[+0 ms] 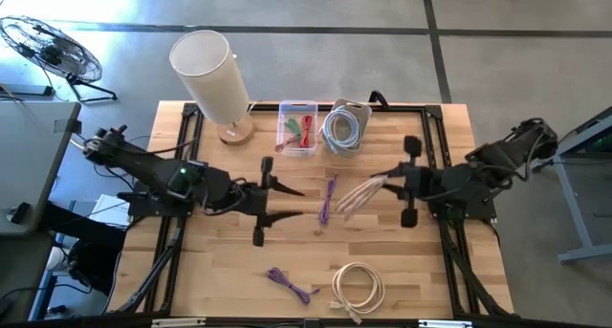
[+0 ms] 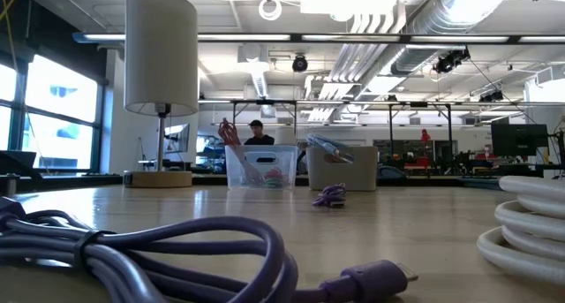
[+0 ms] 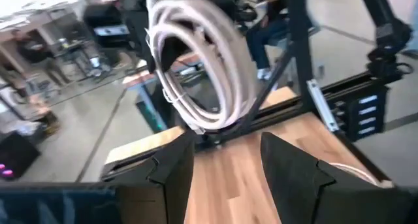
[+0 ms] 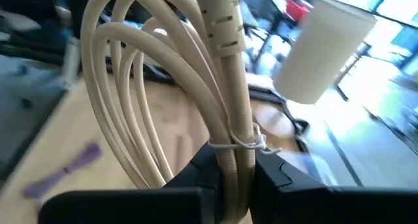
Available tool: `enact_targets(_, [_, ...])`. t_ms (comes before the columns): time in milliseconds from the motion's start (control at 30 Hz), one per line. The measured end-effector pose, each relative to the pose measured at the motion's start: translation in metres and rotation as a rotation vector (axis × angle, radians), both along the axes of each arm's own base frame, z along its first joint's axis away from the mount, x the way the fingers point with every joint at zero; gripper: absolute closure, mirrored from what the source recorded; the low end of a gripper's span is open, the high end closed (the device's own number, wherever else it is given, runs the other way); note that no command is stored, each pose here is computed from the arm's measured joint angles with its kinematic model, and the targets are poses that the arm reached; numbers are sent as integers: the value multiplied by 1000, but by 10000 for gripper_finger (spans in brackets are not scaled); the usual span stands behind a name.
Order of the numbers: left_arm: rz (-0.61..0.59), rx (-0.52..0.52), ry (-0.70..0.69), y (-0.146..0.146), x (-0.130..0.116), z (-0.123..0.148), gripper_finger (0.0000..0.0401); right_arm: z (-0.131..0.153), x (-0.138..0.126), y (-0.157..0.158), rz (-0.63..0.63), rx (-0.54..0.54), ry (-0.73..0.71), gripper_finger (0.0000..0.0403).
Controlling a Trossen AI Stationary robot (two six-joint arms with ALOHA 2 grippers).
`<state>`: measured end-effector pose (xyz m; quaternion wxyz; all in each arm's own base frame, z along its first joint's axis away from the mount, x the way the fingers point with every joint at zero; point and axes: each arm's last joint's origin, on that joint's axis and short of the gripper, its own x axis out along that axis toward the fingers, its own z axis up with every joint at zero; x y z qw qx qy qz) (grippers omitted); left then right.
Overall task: Pick & Place USB Port
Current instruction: Put the left light brown usb cable into the white bin
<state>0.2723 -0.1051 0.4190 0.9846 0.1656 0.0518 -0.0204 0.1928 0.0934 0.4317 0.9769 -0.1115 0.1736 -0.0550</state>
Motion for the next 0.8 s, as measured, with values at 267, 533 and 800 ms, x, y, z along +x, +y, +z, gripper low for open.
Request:
enact_targets(267, [46, 30, 94, 10, -21, 1, 229, -9, -11, -35, -207, -38, 126, 371])
enact_targets(533, [155, 102, 214, 19, -35, -7, 229, -18, 7, -96, -391, 62, 217, 371])
enact_targets(800, [260, 155, 246, 23, -38, -10, 229, -33, 31, -163, -401, 248, 278, 371])
